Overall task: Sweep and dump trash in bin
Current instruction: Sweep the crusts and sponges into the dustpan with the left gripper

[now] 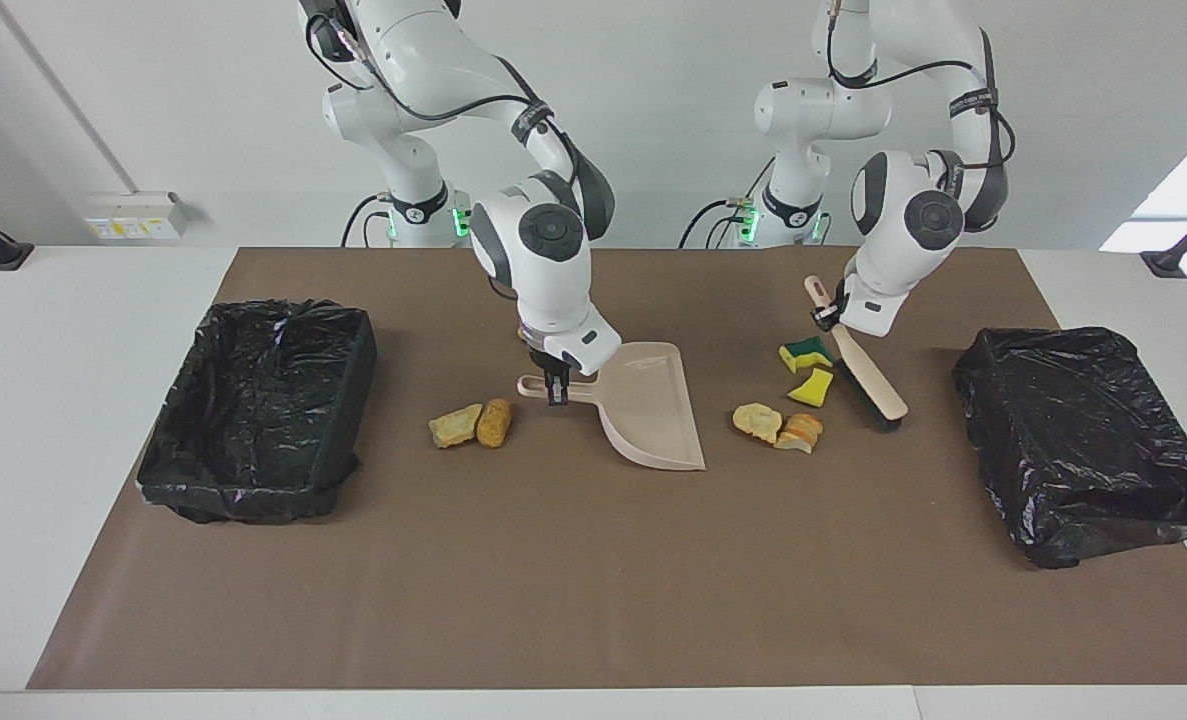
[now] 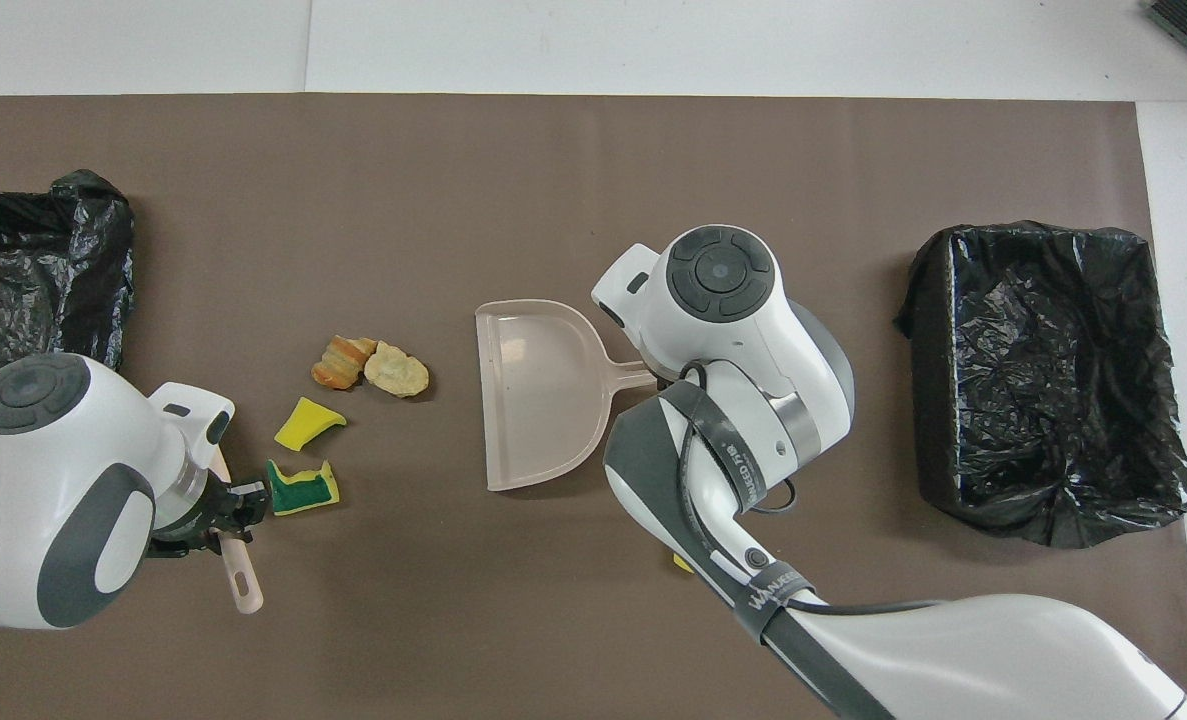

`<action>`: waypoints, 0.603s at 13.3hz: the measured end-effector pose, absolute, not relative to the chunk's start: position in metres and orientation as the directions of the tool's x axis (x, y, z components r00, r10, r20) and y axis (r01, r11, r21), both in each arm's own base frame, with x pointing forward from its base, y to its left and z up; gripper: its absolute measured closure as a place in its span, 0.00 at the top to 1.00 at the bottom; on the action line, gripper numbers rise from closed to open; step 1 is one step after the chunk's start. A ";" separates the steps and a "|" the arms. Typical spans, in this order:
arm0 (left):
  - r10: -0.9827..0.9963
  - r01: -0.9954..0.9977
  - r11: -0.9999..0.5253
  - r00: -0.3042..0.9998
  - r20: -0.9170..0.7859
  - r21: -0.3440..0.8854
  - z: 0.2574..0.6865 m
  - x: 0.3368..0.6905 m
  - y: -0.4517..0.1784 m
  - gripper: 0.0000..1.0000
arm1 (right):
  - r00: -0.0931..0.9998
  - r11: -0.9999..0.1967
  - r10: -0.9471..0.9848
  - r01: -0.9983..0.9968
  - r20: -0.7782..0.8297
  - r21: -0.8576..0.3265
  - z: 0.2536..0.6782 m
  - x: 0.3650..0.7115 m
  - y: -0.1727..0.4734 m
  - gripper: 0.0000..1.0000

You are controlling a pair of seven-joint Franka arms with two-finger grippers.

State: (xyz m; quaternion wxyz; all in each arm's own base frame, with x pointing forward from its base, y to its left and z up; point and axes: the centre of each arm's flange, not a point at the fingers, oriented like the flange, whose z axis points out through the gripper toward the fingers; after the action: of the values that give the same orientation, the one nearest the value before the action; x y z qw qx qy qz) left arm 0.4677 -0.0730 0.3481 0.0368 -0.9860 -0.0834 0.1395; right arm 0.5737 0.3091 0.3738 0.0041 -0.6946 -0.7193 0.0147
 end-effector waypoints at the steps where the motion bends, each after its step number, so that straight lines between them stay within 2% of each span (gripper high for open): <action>1: 0.103 0.087 -0.994 0.957 -0.270 -0.073 0.345 0.476 -0.074 0.26 | -0.026 0.026 1.000 0.999 -0.010 -0.019 0.373 0.574 0.310 0.32; 5: -0.192 -0.197 -0.980 0.945 -0.263 0.009 0.342 0.489 -0.080 0.26 | -0.007 0.007 1.000 1.000 0.001 -0.004 0.362 0.572 0.310 0.32; 8: -0.317 -0.321 -0.947 0.913 -0.256 0.025 0.341 0.482 -0.118 0.26 | -0.003 0.003 1.000 1.000 0.001 -0.005 0.358 0.570 0.309 0.32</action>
State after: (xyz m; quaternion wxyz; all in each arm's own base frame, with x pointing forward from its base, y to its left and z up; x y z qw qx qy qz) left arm 0.4823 -0.1179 0.3410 0.0088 -0.9780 0.1631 0.1294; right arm 0.5704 0.3094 0.3583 0.0023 -0.7061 -0.7081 0.0016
